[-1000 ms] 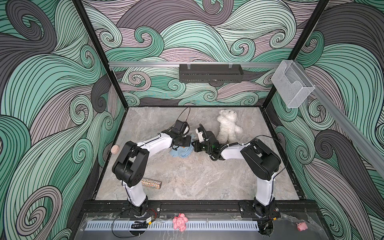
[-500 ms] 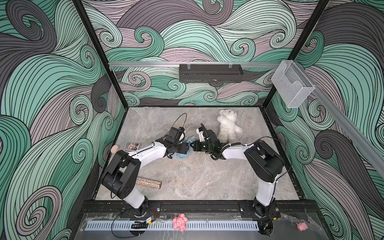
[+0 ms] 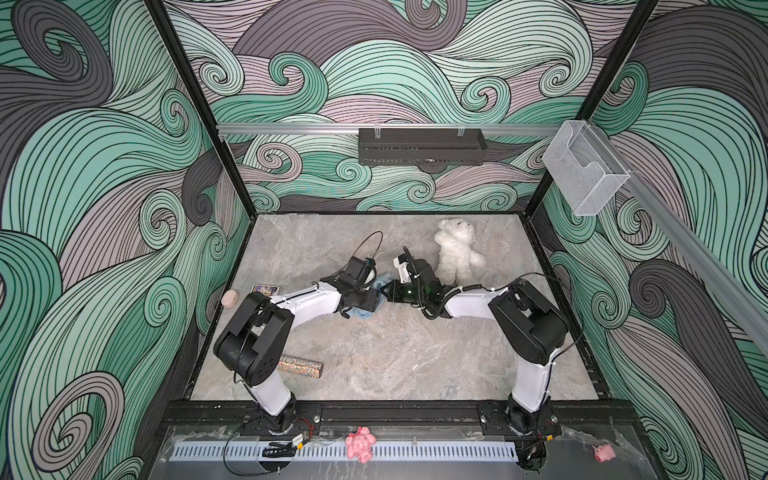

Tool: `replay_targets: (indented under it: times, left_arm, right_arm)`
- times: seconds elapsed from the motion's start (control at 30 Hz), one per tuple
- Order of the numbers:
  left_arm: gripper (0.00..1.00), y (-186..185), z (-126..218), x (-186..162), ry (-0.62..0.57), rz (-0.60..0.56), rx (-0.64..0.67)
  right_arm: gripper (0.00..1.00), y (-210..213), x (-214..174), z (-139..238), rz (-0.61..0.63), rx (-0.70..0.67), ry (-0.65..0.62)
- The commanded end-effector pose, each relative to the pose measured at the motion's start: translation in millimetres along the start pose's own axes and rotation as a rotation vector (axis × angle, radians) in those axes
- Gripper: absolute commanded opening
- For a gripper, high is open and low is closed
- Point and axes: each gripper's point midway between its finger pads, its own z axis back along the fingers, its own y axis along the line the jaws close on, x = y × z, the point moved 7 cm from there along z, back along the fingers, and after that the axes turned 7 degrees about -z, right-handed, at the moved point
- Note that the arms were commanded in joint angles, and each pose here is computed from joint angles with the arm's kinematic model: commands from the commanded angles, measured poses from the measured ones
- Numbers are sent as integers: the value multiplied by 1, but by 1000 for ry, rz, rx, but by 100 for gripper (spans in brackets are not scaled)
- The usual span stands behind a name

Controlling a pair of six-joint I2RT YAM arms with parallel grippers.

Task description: Dress the teddy bear

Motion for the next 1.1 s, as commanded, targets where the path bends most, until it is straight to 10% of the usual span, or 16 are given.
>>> replay_targets:
  times: [0.0, 1.07]
  left_arm:
    - [62, 0, 0, 7, 11, -40, 44]
    - [36, 0, -12, 16, 35, -101, 113]
  right_arm:
    - [0, 13, 15, 6, -9, 26, -37]
    - [0, 11, 20, 4, -13, 13, -33]
